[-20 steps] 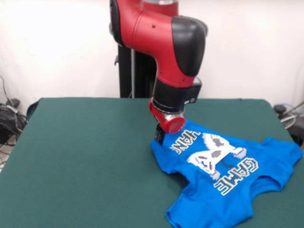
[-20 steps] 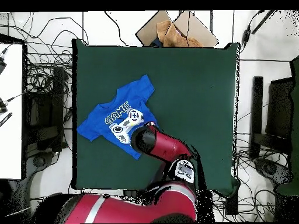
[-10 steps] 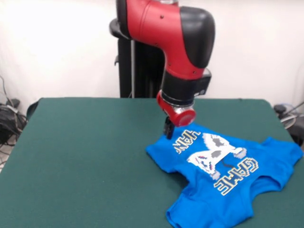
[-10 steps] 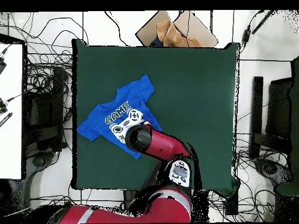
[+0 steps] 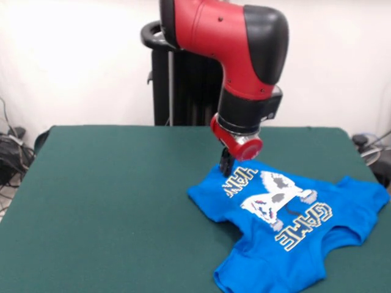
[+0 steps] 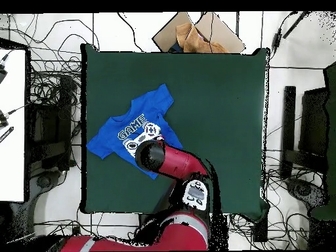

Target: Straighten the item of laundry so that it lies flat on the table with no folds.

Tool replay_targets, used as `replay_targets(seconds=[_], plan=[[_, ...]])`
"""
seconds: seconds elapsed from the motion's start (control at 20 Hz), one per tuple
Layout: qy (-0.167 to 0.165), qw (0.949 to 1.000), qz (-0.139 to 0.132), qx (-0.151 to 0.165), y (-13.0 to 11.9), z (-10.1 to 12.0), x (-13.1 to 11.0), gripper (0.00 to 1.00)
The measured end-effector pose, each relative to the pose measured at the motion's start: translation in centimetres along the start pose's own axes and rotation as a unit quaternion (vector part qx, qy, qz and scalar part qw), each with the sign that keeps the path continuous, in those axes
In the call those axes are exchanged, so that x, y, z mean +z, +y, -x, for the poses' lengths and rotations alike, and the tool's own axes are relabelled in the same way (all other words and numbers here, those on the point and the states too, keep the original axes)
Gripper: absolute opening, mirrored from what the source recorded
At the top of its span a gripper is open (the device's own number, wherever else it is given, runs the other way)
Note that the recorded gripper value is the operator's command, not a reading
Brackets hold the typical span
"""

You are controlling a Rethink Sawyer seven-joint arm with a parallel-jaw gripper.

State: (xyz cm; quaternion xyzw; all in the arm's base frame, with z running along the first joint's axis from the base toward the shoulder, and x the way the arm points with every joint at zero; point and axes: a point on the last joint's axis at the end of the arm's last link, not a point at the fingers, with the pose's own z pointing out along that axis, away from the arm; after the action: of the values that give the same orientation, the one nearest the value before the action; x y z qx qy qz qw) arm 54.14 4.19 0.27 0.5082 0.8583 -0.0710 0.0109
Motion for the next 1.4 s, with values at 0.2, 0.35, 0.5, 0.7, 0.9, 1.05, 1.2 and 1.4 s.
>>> replay_targets(seconds=[0.2,0.35,0.5,0.7,0.9,1.05,1.2,1.4], plan=[[-0.003,1.0,0.0,-0.004,0.0,-0.3,0.7,0.0],[-0.013,0.9999,0.005,-0.006,0.0,-0.4,2.1,0.0],[-0.027,0.9995,0.015,-0.01,0.1,-0.7,3.6,0.0],[-0.03,0.9991,0.026,-0.017,0.6,-1.8,4.9,0.0],[-0.029,0.999,0.025,-0.024,1.0,-2.6,5.4,0.0],[-0.028,0.999,0.027,-0.023,1.2,-2.6,5.3,0.0],[-0.025,0.9991,0.028,-0.02,1.3,-2.3,5.3,0.0],[-0.034,0.9988,0.028,-0.023,1.7,-1.8,5.4,0.0]])
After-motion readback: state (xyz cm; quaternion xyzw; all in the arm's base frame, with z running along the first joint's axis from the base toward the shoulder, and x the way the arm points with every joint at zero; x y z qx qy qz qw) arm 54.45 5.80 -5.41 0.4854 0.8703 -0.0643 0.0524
